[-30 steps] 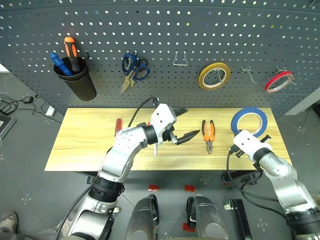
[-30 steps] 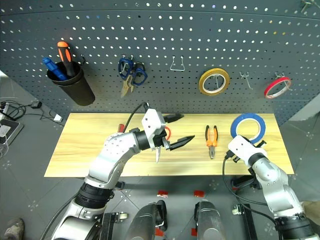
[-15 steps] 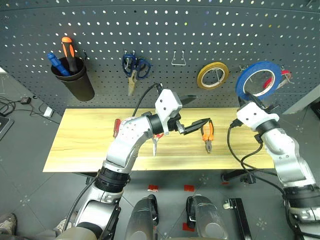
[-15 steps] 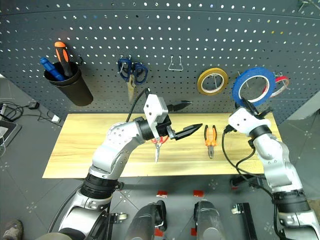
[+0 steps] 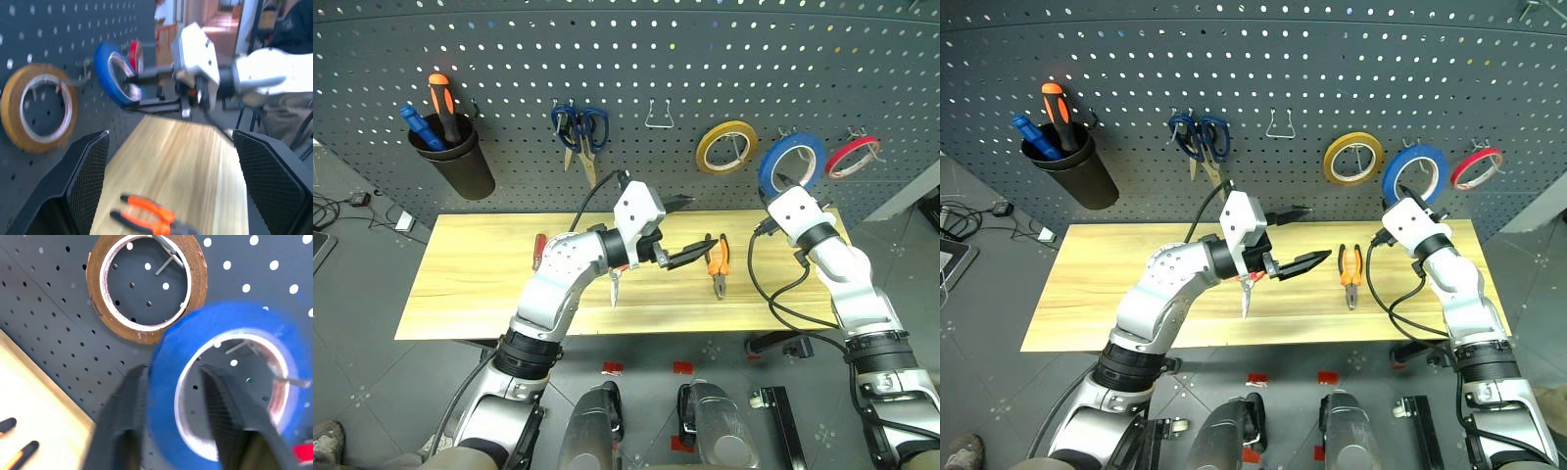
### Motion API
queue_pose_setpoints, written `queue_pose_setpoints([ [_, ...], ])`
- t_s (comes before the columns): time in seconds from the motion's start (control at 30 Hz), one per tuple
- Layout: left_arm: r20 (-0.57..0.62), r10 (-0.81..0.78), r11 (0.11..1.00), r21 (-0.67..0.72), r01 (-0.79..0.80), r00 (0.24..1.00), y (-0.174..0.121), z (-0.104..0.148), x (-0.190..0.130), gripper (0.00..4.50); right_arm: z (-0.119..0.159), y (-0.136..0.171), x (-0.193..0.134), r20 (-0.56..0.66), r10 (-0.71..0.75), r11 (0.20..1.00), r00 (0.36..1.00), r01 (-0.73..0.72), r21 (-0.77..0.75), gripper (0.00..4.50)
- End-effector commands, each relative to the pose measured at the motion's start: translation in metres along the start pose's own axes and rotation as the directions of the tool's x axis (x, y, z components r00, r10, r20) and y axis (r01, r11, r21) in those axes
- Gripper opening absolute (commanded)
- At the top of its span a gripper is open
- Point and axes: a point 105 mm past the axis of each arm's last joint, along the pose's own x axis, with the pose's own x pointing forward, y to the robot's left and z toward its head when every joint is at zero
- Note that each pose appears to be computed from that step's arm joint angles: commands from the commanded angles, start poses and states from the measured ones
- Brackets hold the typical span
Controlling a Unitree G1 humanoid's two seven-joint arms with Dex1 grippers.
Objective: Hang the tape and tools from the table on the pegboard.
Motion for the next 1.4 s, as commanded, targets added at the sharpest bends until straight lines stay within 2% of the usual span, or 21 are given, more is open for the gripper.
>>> queue_pose_setpoints([
  [0.03,-0.064,-0.047,0.995,0.089,0.053,0.997,-0.008,-0.005,-0.012,4.21,-0.001,-0.011,-0.017,-0.041,-0.067,0.994,0.997,0.071,0.088,3.36],
  [0.13,-0.149,-0.078,0.988,0.124,0.097,0.986,-0.012,-0.02,-0.028,4.21,-0.006,0.0,-0.031,-0.124,-0.045,0.981,0.991,0.068,0.184,4.4],
  [0.27,-0.254,-0.085,0.986,0.118,0.119,0.963,-0.012,-0.039,-0.056,4.21,0.004,0.047,-0.044,-0.208,0.14,0.917,0.968,-0.047,0.395,4.48],
  [0.4,-0.407,-0.147,0.978,0.078,0.194,0.902,-0.023,-0.063,-0.09,4.21,0.009,0.089,-0.036,-0.323,0.295,0.774,0.899,-0.026,0.633,4.48],
  [0.5,-0.463,-0.166,0.971,0.079,0.227,0.871,-0.028,-0.071,-0.102,4.21,-0.005,0.097,-0.022,-0.46,0.293,0.78,0.838,0.069,0.622,4.48],
  [0.57,-0.467,-0.163,0.971,0.078,0.224,0.869,-0.028,-0.071,-0.104,4.21,-0.012,0.102,-0.017,-0.531,0.33,0.797,0.78,0.07,0.6,4.48],
  [0.63,-0.464,-0.158,0.973,0.078,0.218,0.872,-0.028,-0.07,-0.104,4.21,-0.017,0.109,-0.007,-0.551,0.356,0.776,0.754,0.09,0.624,4.48],
  [0.77,-0.462,-0.158,0.974,0.074,0.216,0.873,-0.032,-0.069,-0.103,4.21,-0.032,0.113,0.008,-0.606,0.348,0.786,0.715,0.13,0.604,4.48],
  [0.87,-0.459,-0.159,0.974,0.071,0.214,0.874,-0.034,-0.069,-0.102,4.21,-0.035,0.123,0.017,-0.614,0.387,0.748,0.688,0.154,0.645,4.48],
  [1.13,-0.453,-0.151,0.975,0.078,0.208,0.879,-0.031,-0.067,-0.098,4.21,-0.044,0.132,0.029,-0.648,0.41,0.719,0.642,0.21,0.663,4.48],
  [1.27,-0.447,-0.149,0.976,0.076,0.204,0.882,-0.031,-0.067,-0.097,4.21,-0.048,0.133,0.029,-0.667,0.403,0.731,0.627,0.217,0.646,4.48],
  [1.4,-0.421,-0.13,0.983,0.063,0.171,0.898,-0.028,-0.064,-0.095,4.21,-0.038,0.127,0.036,-0.629,0.38,0.762,0.678,0.156,0.629,3.2],
])
